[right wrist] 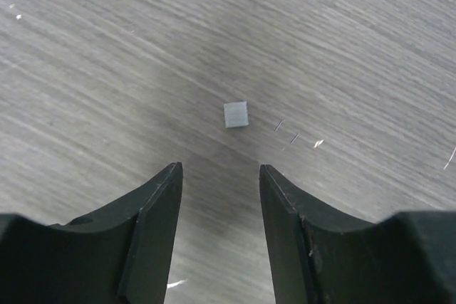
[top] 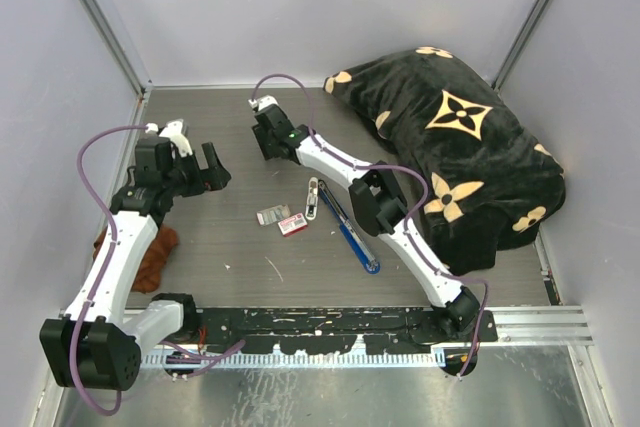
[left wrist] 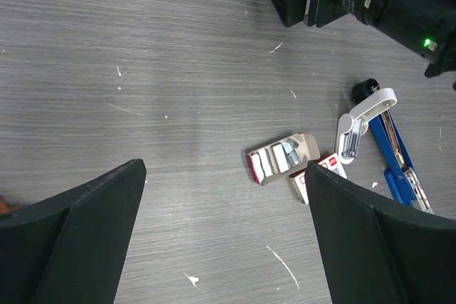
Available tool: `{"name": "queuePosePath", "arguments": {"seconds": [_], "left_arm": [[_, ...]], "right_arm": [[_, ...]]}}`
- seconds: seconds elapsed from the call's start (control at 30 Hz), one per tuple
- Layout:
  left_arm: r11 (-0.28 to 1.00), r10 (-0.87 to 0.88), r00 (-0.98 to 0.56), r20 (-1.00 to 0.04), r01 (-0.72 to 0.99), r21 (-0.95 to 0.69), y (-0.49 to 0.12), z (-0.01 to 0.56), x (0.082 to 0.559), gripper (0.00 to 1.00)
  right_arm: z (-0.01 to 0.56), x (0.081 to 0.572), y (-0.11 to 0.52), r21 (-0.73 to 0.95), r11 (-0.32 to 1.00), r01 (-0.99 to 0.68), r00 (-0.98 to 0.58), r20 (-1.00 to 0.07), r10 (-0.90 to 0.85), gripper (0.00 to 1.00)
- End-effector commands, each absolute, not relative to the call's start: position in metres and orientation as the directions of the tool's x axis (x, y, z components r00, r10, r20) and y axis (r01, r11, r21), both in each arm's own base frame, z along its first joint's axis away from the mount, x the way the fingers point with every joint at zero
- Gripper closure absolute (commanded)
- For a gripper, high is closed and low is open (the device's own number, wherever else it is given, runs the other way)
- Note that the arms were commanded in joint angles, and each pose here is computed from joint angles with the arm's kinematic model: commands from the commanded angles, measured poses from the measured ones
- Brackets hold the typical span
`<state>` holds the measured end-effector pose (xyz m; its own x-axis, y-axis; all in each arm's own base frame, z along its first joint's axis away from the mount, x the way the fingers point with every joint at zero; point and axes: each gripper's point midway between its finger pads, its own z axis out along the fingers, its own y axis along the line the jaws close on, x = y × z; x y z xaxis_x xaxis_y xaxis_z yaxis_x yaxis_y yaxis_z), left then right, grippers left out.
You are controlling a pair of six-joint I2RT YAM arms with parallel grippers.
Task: Load the staples into the stapler
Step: Pick up the staple from the center of the board.
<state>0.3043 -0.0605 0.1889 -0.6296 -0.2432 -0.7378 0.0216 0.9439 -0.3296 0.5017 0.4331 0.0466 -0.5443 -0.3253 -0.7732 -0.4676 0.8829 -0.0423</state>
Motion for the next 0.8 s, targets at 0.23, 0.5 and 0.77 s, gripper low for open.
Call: {"name": "queuePosePath", "arguments": {"seconds": [0.23, 0.5, 0.77], "left_arm": [[0.943, -0.235, -0.591, -0.771, 0.054, -0.328, -0.062, 0.211, 0.313, 0.03], [0.943, -0.233, -0.602, -0.764, 0.053, -0.330, -0.062, 0.209, 0.316, 0.03], [0.941, -0.232, -0.610, -0.757, 0.056, -0.333, -0.064, 0.208, 0.316, 0.03]], "right_arm": [[0.073, 0.540, 0.452, 0.015, 0.879, -0.477, -0.447, -0.865, -0.228, 0.51], [0.058, 0.541, 0.456, 0.012, 0.856, -0.517, -0.442, -0.860, -0.255, 0.60], [0.050, 0.538, 0.454, 0.014, 0.857, -0.515, -0.461, -0.847, -0.263, 0.72]]}}
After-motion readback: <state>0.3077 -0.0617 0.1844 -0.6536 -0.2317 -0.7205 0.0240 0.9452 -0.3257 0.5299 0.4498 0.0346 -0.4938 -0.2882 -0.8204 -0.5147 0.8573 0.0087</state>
